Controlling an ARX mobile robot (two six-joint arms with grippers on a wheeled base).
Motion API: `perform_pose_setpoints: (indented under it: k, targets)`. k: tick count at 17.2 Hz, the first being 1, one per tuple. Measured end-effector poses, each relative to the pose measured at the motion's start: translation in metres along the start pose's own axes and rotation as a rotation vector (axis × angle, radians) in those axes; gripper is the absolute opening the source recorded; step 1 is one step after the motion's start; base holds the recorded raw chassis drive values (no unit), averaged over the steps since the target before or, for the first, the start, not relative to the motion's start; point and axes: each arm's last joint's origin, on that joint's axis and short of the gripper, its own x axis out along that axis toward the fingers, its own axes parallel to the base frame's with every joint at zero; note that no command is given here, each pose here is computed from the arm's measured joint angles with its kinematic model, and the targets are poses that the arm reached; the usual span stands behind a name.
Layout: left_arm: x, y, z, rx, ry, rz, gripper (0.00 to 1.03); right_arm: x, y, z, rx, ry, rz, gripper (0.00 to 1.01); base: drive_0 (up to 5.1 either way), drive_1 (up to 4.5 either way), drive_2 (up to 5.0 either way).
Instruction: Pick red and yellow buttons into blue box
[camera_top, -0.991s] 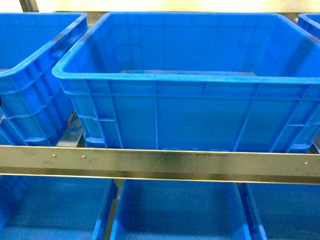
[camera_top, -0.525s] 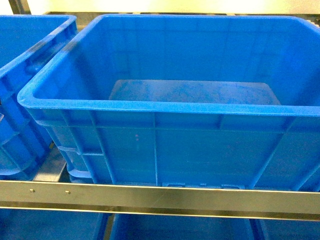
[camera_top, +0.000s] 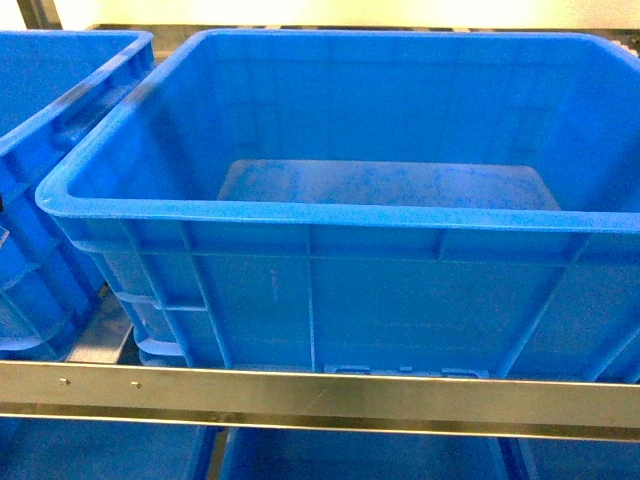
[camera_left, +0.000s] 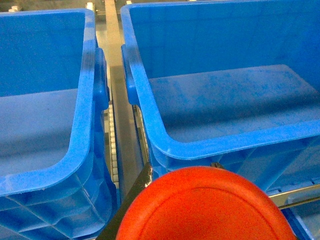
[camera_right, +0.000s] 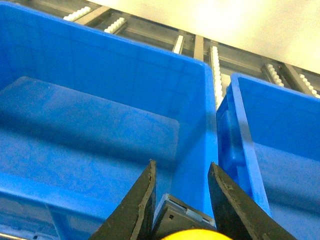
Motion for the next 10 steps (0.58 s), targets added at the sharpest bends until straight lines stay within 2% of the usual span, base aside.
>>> perform_pose_setpoints:
  k: [2, 4, 5, 7, 9, 10]
  targets:
    - [0.0, 0.0, 0.0, 0.0, 0.0, 0.0, 0.25, 0.016, 0.004, 0.02, -0.004, 0.008, 0.052, 0.29, 0.0, 0.0, 0.0]
    - [0.0, 0.0, 0.0, 0.0, 0.0, 0.0, 0.25, 0.035, 0.019, 0.034, -0.044, 0.045, 0.154, 0.29, 0.0, 0.0, 0.0]
    - [0.0, 0.0, 0.0, 0.0, 0.0, 0.0, 0.25, 0.047, 0.029, 0.041, -0.054, 0.051, 0.196, 0.29, 0.0, 0.0, 0.0]
    - [0.0, 0.0, 0.0, 0.0, 0.0, 0.0, 0.25, 0.07, 0.042, 0.057, -0.061, 0.022, 0.23, 0.29, 0.0, 0.0, 0.0]
    - [0.0, 0.0, 0.0, 0.0, 0.0, 0.0, 0.25, 0.097, 0.054, 0.059, -0.073, 0.086, 0.26, 0.29, 0.0, 0.0, 0.0]
    - [0.0, 0.0, 0.0, 0.0, 0.0, 0.0, 0.25, 0.114, 0.062, 0.052, -0.081, 0.151, 0.29, 0.29, 0.0, 0.0, 0.0]
